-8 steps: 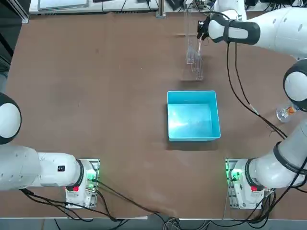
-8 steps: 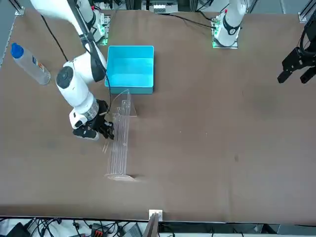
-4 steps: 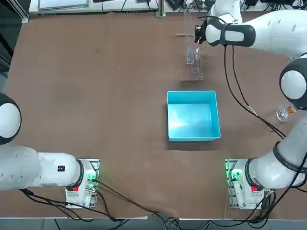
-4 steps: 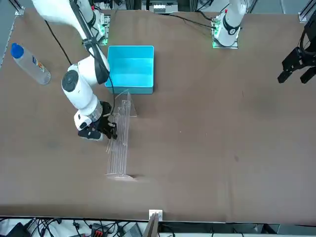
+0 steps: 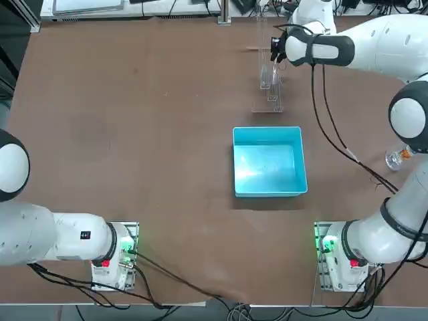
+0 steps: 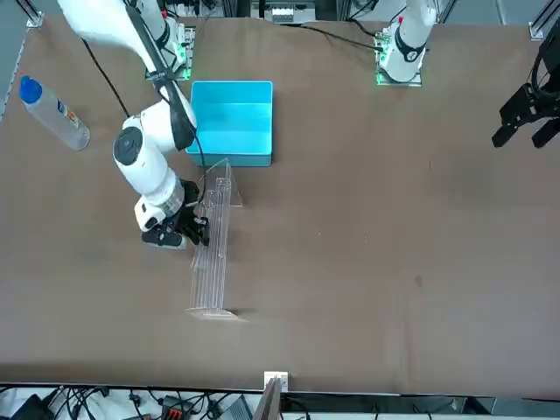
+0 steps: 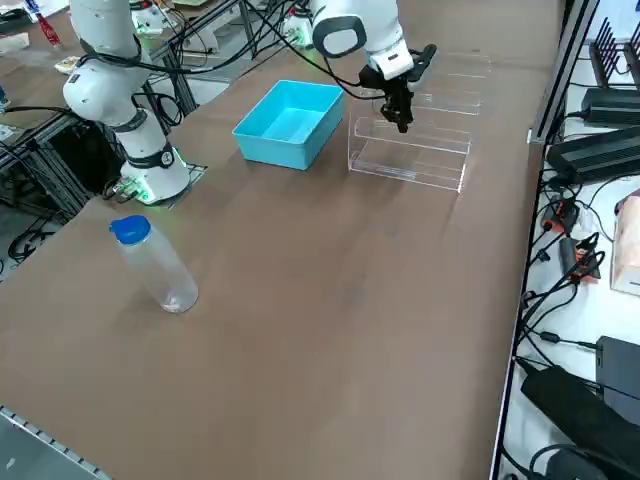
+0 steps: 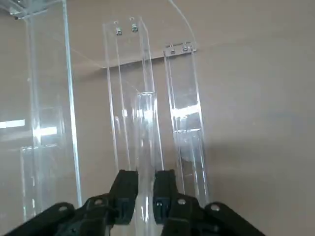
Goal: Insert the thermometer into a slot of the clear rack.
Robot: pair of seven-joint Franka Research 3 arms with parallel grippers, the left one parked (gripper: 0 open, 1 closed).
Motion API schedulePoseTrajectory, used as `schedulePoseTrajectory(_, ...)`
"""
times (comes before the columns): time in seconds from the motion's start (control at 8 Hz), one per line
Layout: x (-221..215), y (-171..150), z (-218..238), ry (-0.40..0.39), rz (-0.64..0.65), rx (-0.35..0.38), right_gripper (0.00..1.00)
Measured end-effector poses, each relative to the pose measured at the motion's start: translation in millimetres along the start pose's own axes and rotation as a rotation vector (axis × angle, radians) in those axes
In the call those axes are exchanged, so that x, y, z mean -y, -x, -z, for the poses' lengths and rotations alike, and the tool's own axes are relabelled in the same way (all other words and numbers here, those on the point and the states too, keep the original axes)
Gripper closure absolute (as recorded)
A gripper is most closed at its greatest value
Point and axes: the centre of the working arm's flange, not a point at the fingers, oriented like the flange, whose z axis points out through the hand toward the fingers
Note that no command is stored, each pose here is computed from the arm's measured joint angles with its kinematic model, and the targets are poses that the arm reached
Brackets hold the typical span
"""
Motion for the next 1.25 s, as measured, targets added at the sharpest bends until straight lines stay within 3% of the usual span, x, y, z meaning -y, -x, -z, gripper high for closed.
schedulePoseTrajectory(0.12, 0.2, 1.1, -2.9, 0.001, 0.001, 0.004, 0.76)
schedulePoseTrajectory(0.25, 1.1, 2.2, -4.5, 0.001, 0.003, 0.007, 0.63)
schedulePoseTrajectory(0.62, -1.6, -0.4, -3.5, 0.005, 0.004, -0.001, 0.11)
schedulePoseTrajectory(0.75, -2.7, -1.3, -2.9, 0.007, 0.004, -0.003, 0.0)
schedulePoseTrajectory(1.0, -7.8, -8.9, 9.9, 0.014, -0.001, -0.012, 0.0)
schedulePoseTrajectory(1.25, -42.2, -27.1, 38.1, 0.056, 0.029, 0.005, 0.0)
